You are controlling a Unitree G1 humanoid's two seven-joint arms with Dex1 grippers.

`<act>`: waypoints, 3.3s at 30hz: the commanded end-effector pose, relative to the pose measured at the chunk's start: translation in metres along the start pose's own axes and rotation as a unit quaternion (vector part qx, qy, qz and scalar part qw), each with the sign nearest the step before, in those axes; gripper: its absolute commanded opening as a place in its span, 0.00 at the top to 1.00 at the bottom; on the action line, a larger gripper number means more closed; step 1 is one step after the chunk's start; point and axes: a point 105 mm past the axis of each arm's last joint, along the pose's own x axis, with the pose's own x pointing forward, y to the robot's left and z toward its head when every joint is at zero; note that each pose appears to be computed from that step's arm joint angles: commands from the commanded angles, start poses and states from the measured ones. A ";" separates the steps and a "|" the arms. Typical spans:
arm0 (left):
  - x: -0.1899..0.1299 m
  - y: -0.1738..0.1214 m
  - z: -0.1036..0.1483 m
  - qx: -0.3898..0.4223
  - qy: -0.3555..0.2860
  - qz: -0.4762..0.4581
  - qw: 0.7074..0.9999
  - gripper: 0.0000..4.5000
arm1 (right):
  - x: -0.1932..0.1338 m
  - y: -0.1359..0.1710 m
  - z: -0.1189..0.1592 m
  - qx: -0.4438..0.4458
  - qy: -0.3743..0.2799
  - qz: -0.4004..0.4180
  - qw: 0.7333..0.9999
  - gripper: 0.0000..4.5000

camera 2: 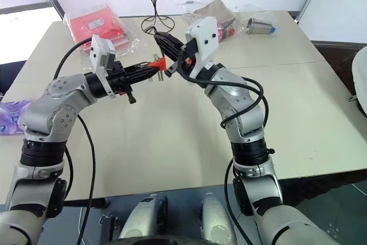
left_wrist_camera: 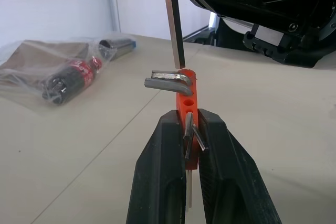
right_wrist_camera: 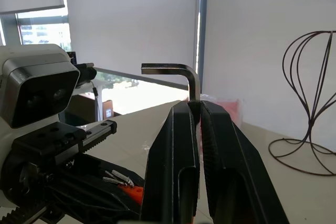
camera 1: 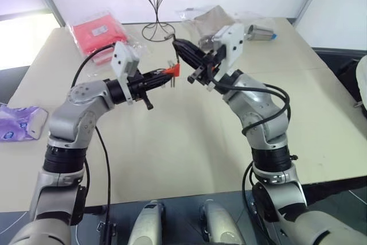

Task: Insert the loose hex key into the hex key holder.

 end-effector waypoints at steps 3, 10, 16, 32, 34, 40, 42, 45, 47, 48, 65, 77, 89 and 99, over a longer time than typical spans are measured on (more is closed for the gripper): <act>-0.001 0.001 0.023 0.023 -0.032 0.003 0.999 1.00 | 0.004 0.005 0.017 -0.013 -0.028 0.011 0.999 0.98; -0.001 0.003 0.025 0.022 -0.036 0.007 0.999 1.00 | 0.004 0.006 0.017 -0.013 -0.027 0.013 0.999 0.98; 0.000 0.002 0.024 0.021 -0.038 0.007 0.999 1.00 | 0.004 0.007 0.017 -0.013 -0.028 0.014 0.999 0.98; -0.004 0.005 0.028 0.013 -0.053 0.013 0.998 1.00 | 0.003 0.007 0.016 -0.011 -0.026 0.013 1.000 0.98; -0.004 0.006 0.028 0.013 -0.054 0.014 0.998 1.00 | 0.003 0.007 0.016 -0.010 -0.025 0.014 1.000 0.98; -0.003 0.005 0.026 0.011 -0.055 0.012 0.998 1.00 | 0.000 0.007 0.013 -0.011 -0.013 0.016 1.000 0.40; -0.002 0.005 0.026 0.009 -0.054 0.012 0.998 1.00 | -0.005 0.005 0.012 -0.018 -0.003 0.016 1.000 0.15; 0.000 0.005 0.024 0.005 -0.052 0.009 0.999 1.00 | -0.022 0.003 0.009 -0.025 0.023 0.025 0.999 0.01; 0.001 0.005 0.022 0.000 -0.050 0.007 0.999 1.00 | -0.038 0.001 0.007 -0.032 0.045 0.025 0.998 0.01; 0.002 0.004 0.020 -0.008 -0.047 0.003 0.999 1.00 | -0.051 0.000 0.005 -0.041 0.064 0.026 0.997 0.01; 0.078 -0.068 -0.038 -0.201 -0.002 -0.150 0.968 1.00 | -0.154 -0.023 0.017 -0.188 0.274 0.041 0.942 0.01; 0.115 -0.093 -0.097 -0.284 0.068 -0.126 0.948 1.00 | -0.153 -0.020 0.013 -0.205 0.269 0.025 0.941 0.01; 0.105 -0.071 -0.134 -0.295 0.118 -0.047 0.947 0.72 | -0.153 -0.023 0.012 -0.215 0.269 0.026 0.939 0.00; 0.101 -0.025 -0.125 -0.288 0.072 0.053 0.953 0.01 | -0.150 -0.026 0.011 -0.222 0.269 0.032 0.937 0.00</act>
